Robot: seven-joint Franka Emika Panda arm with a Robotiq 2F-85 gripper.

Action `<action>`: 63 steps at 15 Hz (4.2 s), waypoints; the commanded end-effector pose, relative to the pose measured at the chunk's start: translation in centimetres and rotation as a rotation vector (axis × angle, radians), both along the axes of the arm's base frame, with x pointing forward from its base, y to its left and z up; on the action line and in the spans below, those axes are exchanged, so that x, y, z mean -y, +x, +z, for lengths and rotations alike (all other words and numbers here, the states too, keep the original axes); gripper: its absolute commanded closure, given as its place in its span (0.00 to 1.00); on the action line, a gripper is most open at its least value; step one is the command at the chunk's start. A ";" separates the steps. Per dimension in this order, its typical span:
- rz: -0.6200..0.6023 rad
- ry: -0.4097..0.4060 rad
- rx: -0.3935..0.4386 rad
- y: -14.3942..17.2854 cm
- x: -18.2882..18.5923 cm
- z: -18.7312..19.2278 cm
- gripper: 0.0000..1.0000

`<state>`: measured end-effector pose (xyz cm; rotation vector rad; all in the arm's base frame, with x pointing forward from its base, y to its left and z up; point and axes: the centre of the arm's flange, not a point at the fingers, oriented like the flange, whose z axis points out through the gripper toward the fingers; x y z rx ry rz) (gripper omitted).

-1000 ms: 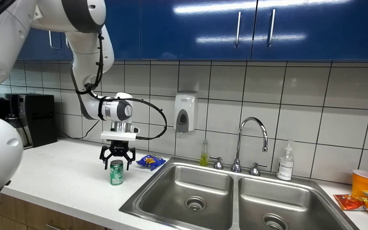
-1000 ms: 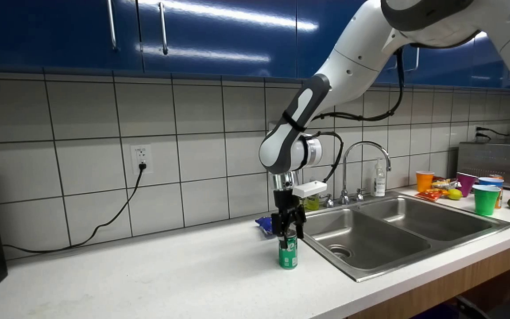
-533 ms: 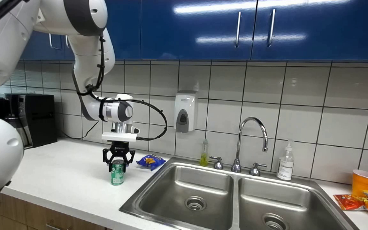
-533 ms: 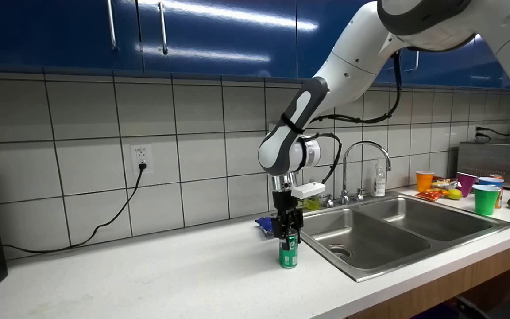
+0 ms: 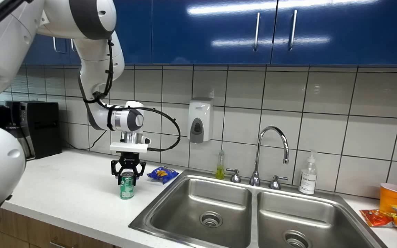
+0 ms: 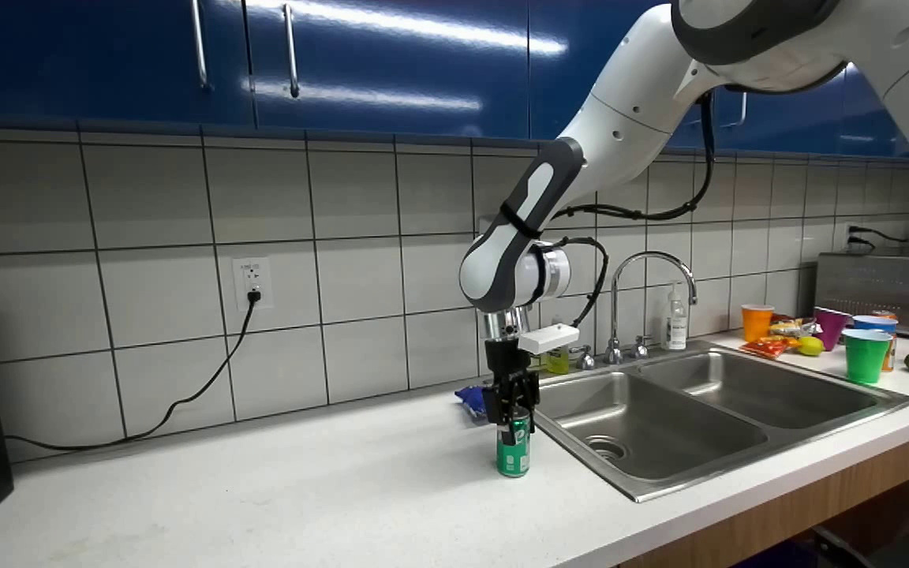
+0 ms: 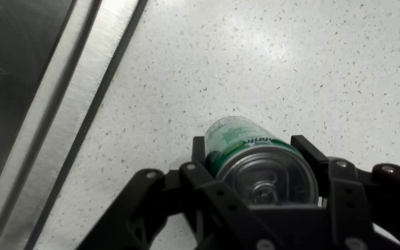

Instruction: Pick up the canned drink and put it in the sink

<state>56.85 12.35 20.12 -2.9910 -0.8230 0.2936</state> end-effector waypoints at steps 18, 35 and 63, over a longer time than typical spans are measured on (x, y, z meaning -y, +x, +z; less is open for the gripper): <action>0.006 0.004 0.054 1.7 -0.3 2.9 0.62; 0.000 0.013 0.086 0.8 -0.3 5.8 0.62; -0.114 0.058 0.066 -8.7 2.3 11.1 0.62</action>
